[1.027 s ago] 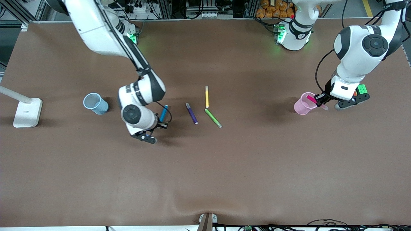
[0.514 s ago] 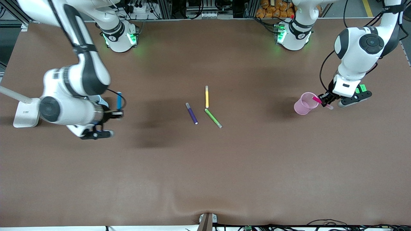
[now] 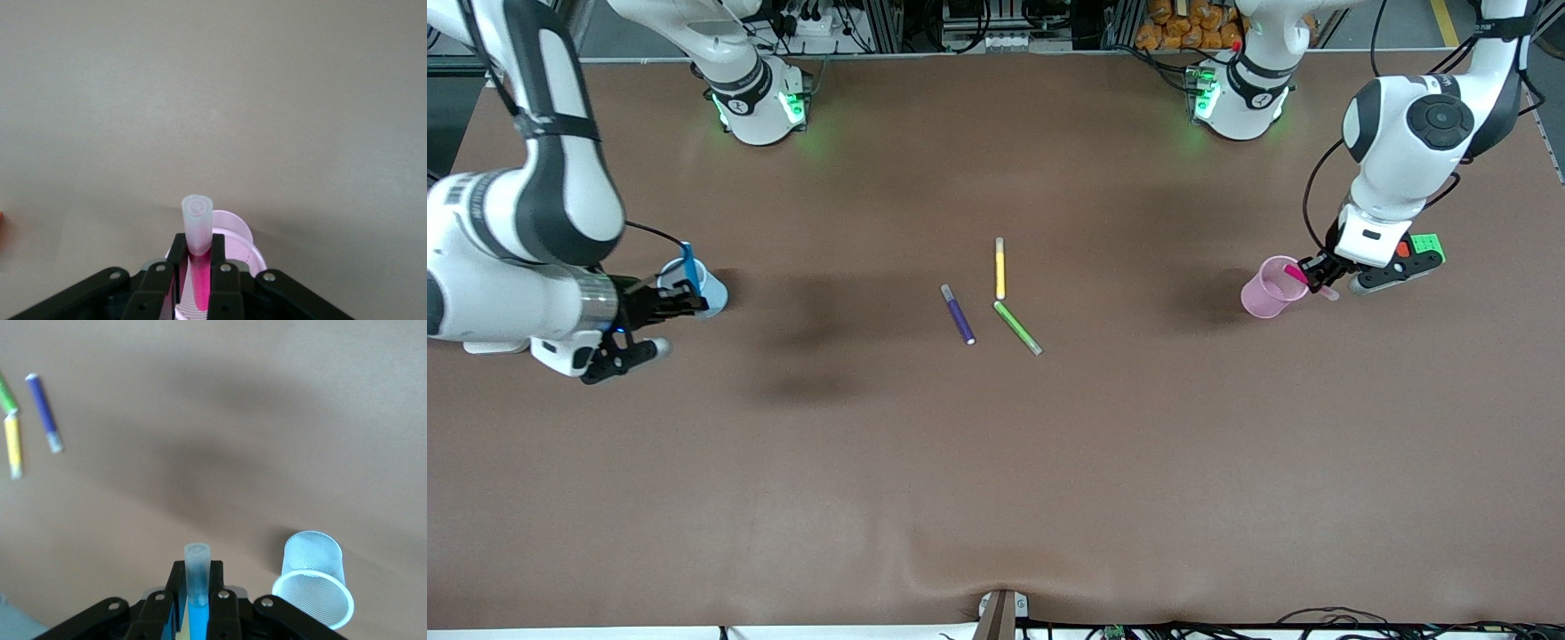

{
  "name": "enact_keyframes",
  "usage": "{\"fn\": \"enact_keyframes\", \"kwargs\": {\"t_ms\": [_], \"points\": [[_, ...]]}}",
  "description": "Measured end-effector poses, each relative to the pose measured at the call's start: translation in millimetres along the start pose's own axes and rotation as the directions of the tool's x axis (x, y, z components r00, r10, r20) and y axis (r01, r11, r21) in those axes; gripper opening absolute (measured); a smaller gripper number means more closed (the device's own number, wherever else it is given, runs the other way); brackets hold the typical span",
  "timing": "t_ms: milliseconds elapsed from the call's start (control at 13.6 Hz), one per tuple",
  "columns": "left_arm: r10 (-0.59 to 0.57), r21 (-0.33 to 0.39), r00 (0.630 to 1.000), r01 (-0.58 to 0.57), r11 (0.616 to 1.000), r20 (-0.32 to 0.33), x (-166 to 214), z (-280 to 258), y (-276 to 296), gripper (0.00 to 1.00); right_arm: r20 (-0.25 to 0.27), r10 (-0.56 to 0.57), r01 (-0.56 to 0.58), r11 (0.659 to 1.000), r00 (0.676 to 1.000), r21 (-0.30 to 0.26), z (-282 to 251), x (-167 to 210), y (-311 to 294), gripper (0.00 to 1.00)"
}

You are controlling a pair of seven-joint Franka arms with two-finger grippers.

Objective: Place pink and blue markers in matching cups
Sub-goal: 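Carry the blue marker over the blue cup while the left gripper lowers pink marker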

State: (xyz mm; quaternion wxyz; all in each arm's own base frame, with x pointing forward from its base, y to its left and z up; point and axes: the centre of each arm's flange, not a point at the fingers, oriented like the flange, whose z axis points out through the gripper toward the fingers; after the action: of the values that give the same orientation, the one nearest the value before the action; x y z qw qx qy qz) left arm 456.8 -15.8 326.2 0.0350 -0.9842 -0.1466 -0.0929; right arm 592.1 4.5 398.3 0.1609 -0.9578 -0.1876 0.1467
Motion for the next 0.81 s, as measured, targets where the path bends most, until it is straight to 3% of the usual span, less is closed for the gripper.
{"fn": "enact_keyframes", "kwargs": {"t_ms": [293, 587, 807], "points": [[0.001, -0.005, 1.000, -0.001, 1.000, 0.019, -5.0, 15.5, 6.0, 0.18, -0.057, -0.170, 0.177, 0.972, 0.984, 0.156, -8.5, -37.0, 47.3, 0.17], [0.003, -0.004, 0.999, -0.003, 1.000, 0.039, -7.3, 26.0, 6.9, 0.23, -0.150, -0.366, 0.392, 0.890, 0.919, 0.232, 15.7, -50.6, 68.5, 0.17], [0.005, -0.008, 1.000, -0.004, 1.000, 0.028, -2.8, 22.4, 9.2, 0.48, -0.226, -0.488, 0.534, 0.811, 0.843, 0.239, 35.8, -49.5, 85.1, 0.17]]}}
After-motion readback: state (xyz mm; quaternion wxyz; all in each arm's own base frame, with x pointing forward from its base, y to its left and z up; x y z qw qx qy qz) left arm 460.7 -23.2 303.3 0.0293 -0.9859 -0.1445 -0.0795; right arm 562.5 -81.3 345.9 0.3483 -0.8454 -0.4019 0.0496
